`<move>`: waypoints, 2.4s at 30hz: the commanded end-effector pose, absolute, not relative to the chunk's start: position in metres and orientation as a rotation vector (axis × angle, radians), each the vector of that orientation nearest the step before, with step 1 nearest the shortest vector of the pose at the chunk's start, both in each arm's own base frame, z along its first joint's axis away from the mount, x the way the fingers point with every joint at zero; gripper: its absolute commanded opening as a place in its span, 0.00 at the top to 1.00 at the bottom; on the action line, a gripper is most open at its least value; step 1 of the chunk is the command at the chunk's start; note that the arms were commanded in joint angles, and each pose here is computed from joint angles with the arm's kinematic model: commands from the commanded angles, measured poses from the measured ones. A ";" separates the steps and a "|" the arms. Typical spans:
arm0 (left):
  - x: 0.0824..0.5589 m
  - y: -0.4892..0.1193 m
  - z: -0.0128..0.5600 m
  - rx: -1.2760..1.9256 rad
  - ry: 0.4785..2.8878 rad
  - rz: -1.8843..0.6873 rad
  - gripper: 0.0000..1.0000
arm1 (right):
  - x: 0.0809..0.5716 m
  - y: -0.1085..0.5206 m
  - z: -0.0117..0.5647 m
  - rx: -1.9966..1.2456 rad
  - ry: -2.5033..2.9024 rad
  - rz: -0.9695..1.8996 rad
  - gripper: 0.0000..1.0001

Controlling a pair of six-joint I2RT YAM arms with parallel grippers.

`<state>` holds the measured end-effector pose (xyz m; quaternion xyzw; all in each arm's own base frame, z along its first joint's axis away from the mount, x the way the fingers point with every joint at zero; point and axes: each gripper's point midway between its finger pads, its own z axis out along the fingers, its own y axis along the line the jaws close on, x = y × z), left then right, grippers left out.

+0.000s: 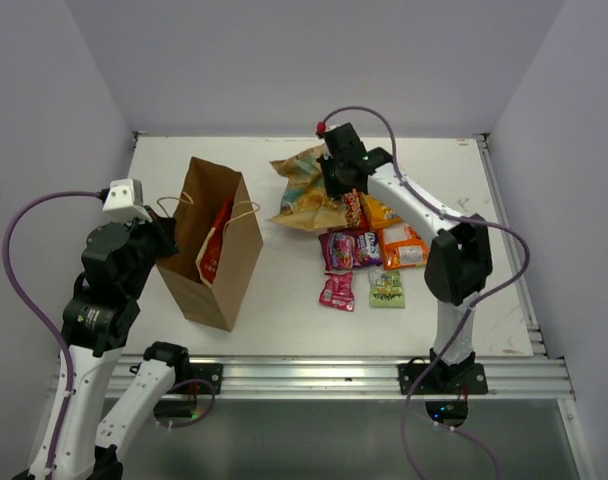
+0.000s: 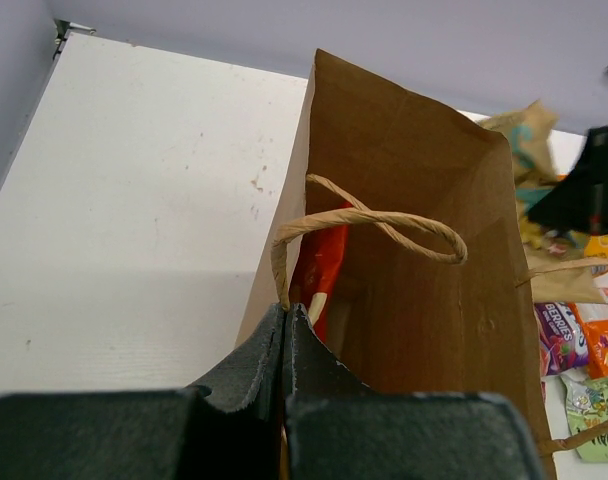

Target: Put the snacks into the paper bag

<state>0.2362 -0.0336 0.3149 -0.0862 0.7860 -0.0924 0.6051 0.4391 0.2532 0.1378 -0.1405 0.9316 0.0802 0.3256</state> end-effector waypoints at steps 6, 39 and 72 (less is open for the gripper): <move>0.233 -0.038 0.319 -0.158 1.801 -0.236 1.00 | 0.375 0.274 0.437 -0.331 1.847 0.229 1.00; 0.227 -0.043 0.326 -0.126 1.776 -0.266 1.00 | 0.265 0.464 0.381 -0.667 1.825 0.402 1.00; 0.222 -0.041 0.333 -0.129 1.752 -0.266 1.00 | 0.231 0.387 0.309 -0.876 2.076 -0.026 1.00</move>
